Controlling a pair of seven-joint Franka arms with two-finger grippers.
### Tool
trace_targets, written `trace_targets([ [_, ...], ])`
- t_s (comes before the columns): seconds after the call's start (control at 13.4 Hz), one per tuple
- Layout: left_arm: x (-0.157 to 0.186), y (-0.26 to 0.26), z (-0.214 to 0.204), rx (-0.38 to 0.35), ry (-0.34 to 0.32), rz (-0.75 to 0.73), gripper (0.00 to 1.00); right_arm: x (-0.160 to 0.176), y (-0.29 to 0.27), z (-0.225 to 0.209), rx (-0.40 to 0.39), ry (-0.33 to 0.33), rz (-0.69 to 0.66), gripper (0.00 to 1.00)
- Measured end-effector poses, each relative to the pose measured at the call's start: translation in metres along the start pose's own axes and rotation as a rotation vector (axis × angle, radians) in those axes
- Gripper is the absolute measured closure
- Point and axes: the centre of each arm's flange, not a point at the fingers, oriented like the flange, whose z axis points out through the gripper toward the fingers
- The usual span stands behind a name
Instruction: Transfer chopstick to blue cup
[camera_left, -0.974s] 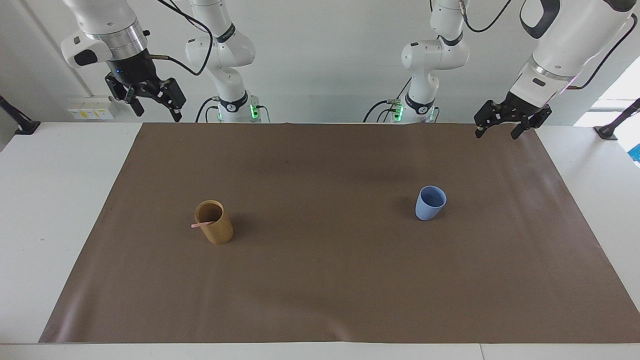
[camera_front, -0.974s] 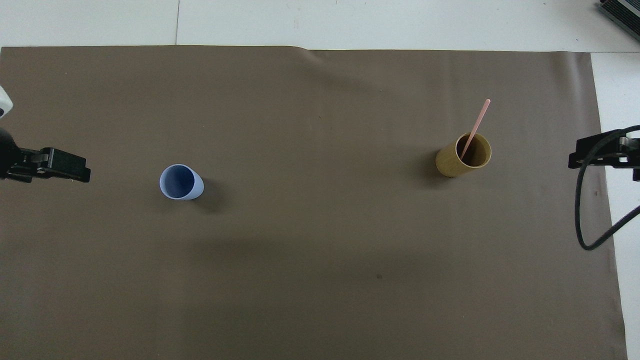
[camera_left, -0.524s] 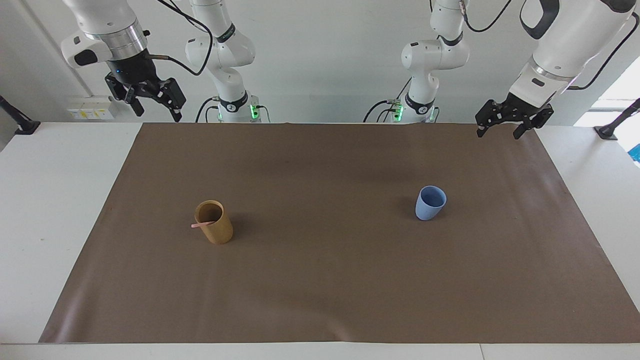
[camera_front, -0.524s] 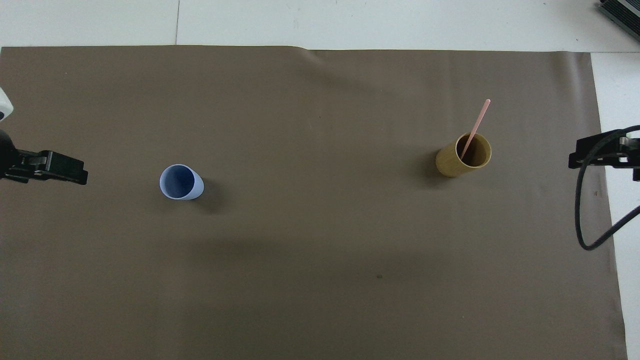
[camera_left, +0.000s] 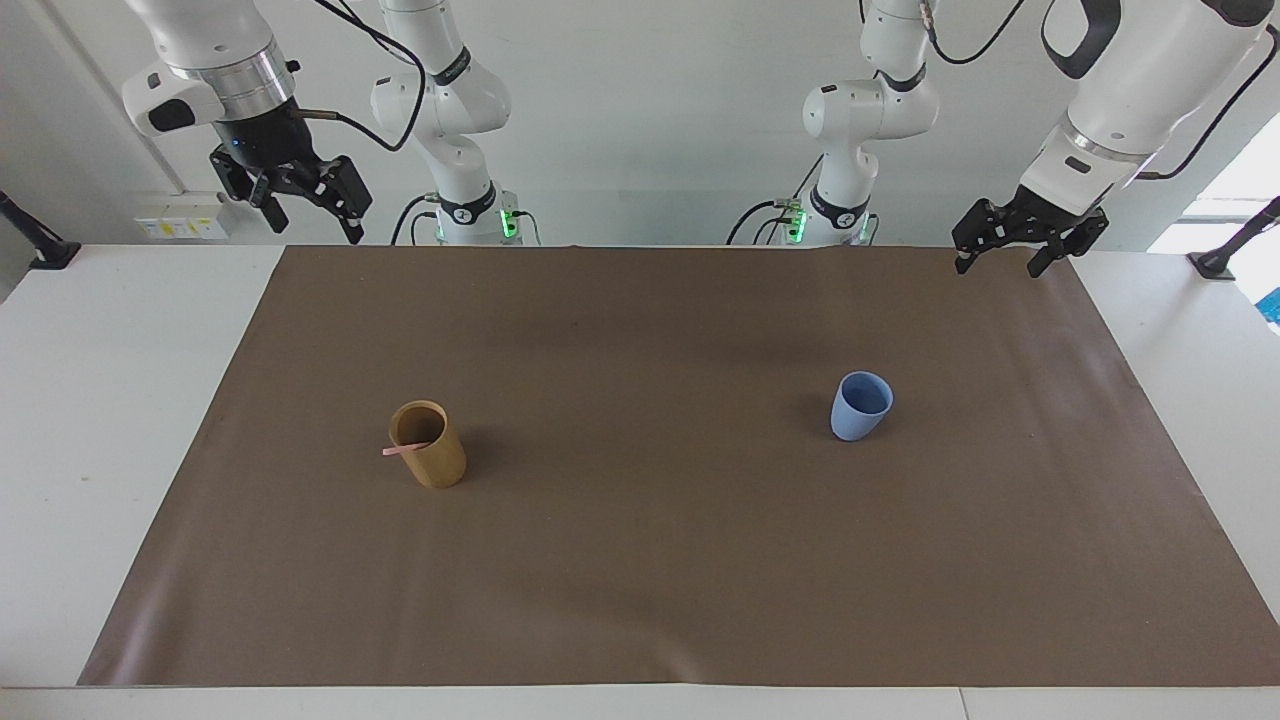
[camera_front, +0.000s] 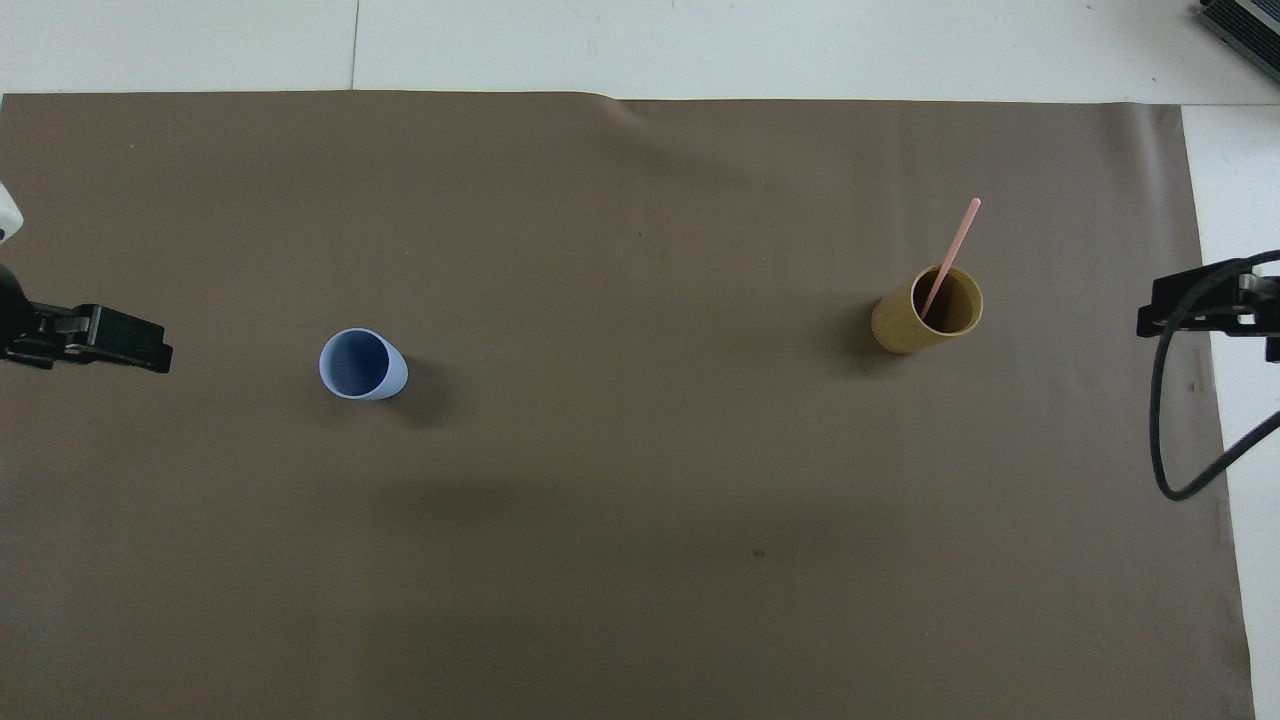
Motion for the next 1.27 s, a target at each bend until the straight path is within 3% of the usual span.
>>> trace_targets([
  [1.27,-0.011,0.0,-0.012,0.003,0.0,-0.001,0.0,0.0,0.0,0.0,0.0,0.0,0.0,0.0],
])
